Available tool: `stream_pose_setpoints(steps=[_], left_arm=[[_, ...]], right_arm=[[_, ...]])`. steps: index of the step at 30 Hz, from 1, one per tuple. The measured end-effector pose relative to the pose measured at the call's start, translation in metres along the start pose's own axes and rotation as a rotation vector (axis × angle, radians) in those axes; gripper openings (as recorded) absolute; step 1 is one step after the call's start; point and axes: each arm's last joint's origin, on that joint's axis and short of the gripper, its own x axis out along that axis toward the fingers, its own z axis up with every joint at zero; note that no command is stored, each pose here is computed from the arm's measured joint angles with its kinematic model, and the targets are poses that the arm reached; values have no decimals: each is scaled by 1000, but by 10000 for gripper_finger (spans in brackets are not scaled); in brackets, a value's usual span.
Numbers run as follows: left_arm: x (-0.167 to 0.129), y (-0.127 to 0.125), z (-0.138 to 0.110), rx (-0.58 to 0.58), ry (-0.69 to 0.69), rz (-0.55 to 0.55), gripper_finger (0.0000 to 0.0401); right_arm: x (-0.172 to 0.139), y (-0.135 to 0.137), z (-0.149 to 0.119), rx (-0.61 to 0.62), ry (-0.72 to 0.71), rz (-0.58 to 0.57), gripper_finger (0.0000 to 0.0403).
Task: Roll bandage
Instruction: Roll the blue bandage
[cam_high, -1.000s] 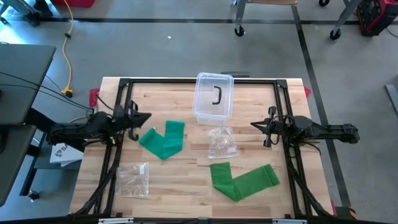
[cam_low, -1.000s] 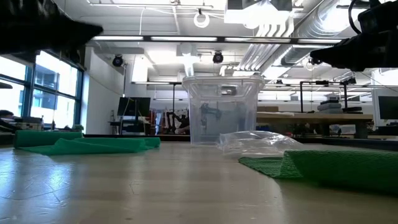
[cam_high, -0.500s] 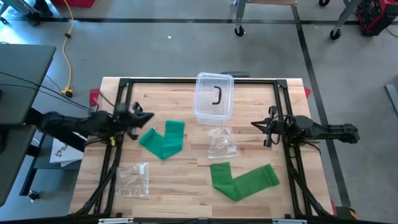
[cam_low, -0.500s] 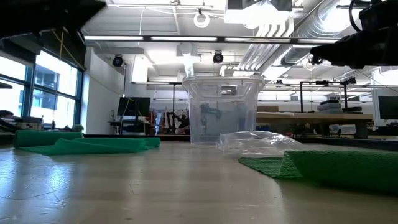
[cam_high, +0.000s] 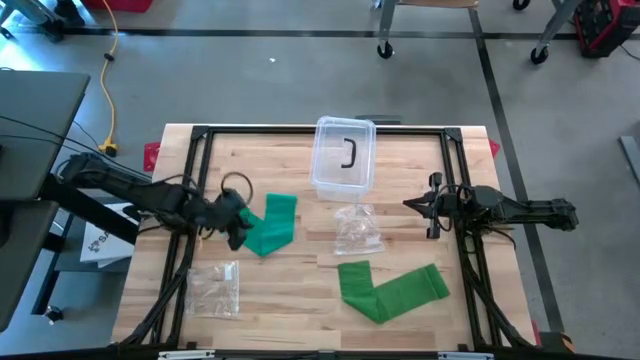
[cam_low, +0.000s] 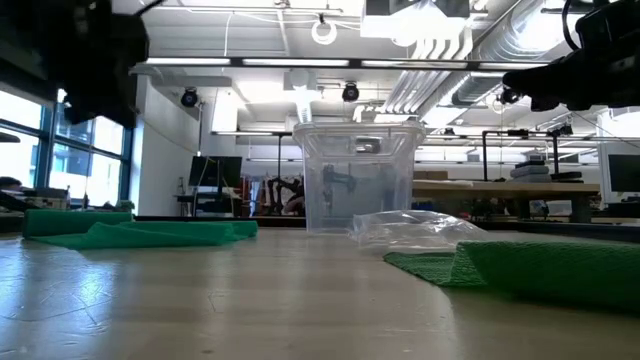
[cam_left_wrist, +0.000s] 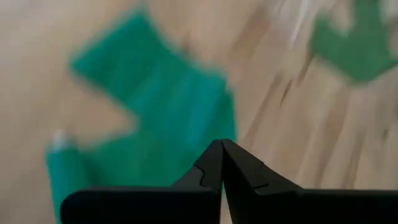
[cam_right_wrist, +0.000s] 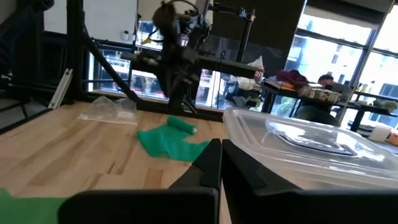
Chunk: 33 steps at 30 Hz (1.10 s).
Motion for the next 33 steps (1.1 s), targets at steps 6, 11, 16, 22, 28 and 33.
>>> stream_pose_setpoints(steps=[6, 11, 16, 22, 28, 33], left_arm=[[17, 9, -34, -325, 245, 219, 4], [26, 13, -55, -403, 334, 304, 12], [32, 21, -67, -367, 348, 398, 8], [42, 22, -71, -319, 334, 467, 1], [53, 26, -66, -315, 256, 559, 1], [59, 29, -60, -275, 200, 576, 1]], right_arm=[[0, 0, 0, 5, 0, 1, 0], [0, 0, 0, 4, 0, 1, 0], [0, 0, 0, 2, 0, 2, 0], [0, 0, 0, 2, 0, 2, 0], [0, 0, 0, 3, -5, 1, 0], [0, 0, 1, 6, -7, 1, 0]])
